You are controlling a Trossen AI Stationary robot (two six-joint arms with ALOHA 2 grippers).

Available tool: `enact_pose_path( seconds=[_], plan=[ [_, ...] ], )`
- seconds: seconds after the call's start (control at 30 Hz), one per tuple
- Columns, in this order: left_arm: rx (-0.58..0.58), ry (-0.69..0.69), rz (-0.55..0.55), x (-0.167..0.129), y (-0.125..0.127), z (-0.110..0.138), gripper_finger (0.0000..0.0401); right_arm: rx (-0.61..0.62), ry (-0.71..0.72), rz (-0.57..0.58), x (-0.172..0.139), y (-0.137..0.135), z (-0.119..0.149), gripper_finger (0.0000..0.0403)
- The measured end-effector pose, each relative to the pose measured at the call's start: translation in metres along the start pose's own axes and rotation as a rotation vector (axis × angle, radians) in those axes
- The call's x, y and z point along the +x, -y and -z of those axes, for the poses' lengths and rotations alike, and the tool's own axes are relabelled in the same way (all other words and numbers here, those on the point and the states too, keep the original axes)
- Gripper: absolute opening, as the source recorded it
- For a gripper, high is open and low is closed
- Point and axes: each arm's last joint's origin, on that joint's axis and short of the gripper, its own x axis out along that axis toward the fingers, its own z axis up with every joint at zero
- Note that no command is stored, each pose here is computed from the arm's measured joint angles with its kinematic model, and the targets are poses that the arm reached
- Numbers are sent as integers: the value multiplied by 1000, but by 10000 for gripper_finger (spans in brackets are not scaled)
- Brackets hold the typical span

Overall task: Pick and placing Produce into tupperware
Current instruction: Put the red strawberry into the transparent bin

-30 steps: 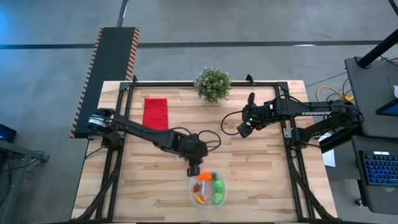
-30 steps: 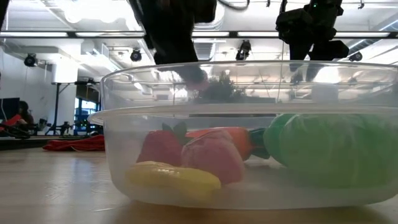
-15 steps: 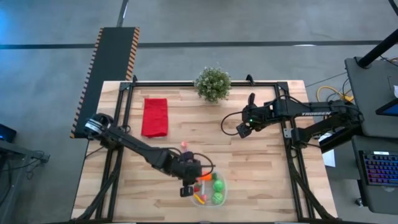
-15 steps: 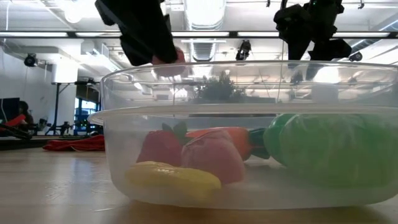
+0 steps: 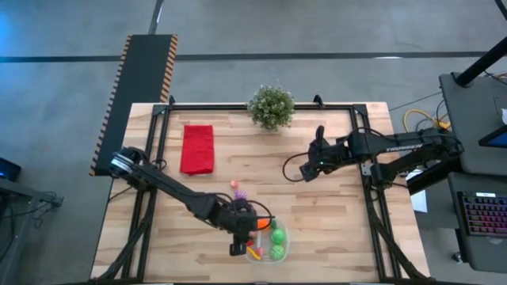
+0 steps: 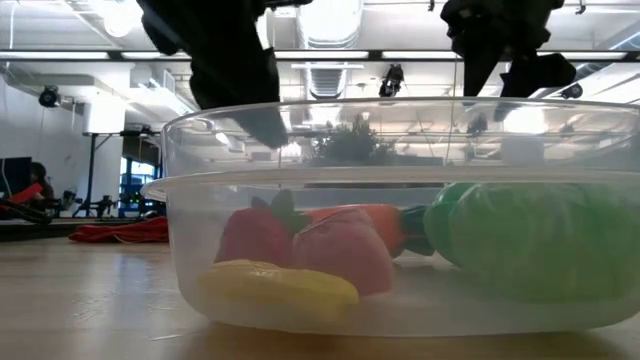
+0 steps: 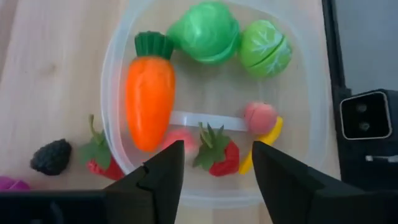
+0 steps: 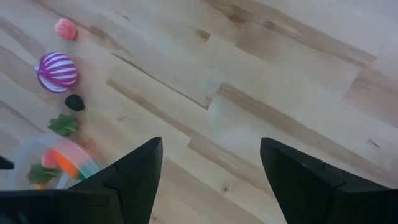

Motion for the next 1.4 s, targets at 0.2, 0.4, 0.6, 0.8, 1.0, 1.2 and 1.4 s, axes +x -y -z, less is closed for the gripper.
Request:
enact_pose_path(
  seconds=[0.2, 0.4, 0.6, 0.8, 1.0, 1.2, 1.4],
  plan=[
    [130, -103, -67, -7, -10, 6, 175, -3, 4, 1, 0, -1, 2, 263],
    [414, -187, -177, -23, -20, 10, 176, -4, 4, 1, 0, -1, 2, 263],
    [645, -95, -145, -16, -17, 4, 176, -7, 4, 2, 0, -1, 2, 263],
    [734, -126, -216, -7, -36, 13, 176, -13, -2, 7, 0, 0, 2, 263],
    [772, -126, -207, 2, -53, 18, 176, -21, -4, 6, 0, 0, 3, 263],
    [815, -90, -166, 4, -54, 14, 176, -23, -4, 8, 0, 0, 3, 263],
    [814, -87, -128, 9, -58, 15, 176, -28, -5, 8, 0, 0, 3, 263]
  ],
)
